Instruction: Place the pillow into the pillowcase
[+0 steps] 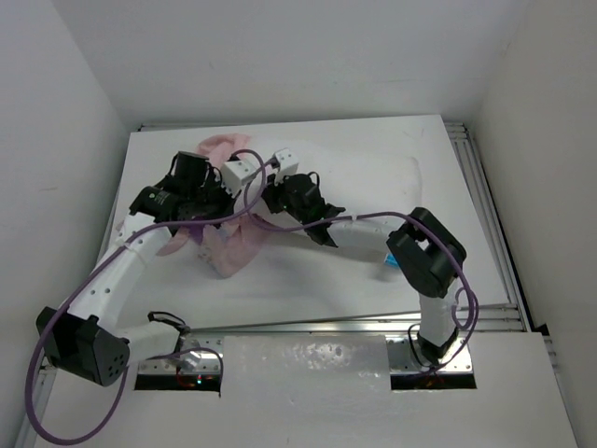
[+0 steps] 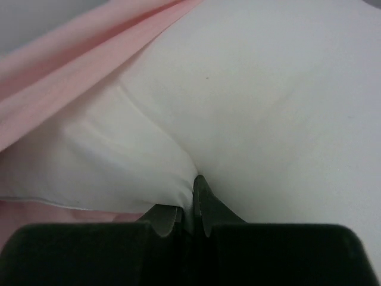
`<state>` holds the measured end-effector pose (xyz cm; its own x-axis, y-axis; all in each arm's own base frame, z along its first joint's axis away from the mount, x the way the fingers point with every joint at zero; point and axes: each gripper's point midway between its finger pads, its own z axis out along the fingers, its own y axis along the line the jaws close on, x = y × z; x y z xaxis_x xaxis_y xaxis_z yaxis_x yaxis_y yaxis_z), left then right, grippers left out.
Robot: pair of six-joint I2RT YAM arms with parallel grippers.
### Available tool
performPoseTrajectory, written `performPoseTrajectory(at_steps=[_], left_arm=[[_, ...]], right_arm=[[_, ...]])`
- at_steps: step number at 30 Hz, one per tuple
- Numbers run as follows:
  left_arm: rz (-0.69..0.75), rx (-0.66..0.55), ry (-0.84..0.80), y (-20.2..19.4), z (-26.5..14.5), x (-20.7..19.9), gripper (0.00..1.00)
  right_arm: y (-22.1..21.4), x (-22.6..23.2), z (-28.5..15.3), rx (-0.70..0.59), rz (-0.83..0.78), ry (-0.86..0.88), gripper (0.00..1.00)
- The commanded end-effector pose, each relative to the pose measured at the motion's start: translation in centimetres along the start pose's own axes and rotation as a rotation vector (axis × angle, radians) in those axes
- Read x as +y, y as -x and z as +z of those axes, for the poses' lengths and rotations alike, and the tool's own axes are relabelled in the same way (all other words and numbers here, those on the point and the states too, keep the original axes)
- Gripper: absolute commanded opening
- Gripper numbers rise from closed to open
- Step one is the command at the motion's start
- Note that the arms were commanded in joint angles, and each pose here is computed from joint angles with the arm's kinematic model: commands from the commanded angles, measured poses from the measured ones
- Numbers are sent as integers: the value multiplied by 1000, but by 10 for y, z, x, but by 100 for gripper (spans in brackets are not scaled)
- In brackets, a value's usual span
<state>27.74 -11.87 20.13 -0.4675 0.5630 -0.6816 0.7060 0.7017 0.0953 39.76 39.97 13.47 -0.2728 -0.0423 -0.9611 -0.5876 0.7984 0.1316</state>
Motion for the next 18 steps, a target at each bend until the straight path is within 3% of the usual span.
performPoseTrajectory(at_steps=[1,5,9,12,13,18], left_arm=[[-9,-22,-63,11,-6,-14,0],[10,-36,2,21,-11,0,0],[11,-36,77,25,-8,17,0],[-26,-93,4,47,1,9,0],[-41,-108,-90,54,9,-4,0],[-105,-171,-290,74,26,-39,0]], right_arm=[[120,-9,-10,-399,382,57,0],[136,-27,-32,-466,379,19,0],[154,-19,-48,-504,381,104,0],[153,-1,-45,-487,437,184,0],[156,2,-44,-505,454,201,0],[142,5,-19,-464,513,191,0]])
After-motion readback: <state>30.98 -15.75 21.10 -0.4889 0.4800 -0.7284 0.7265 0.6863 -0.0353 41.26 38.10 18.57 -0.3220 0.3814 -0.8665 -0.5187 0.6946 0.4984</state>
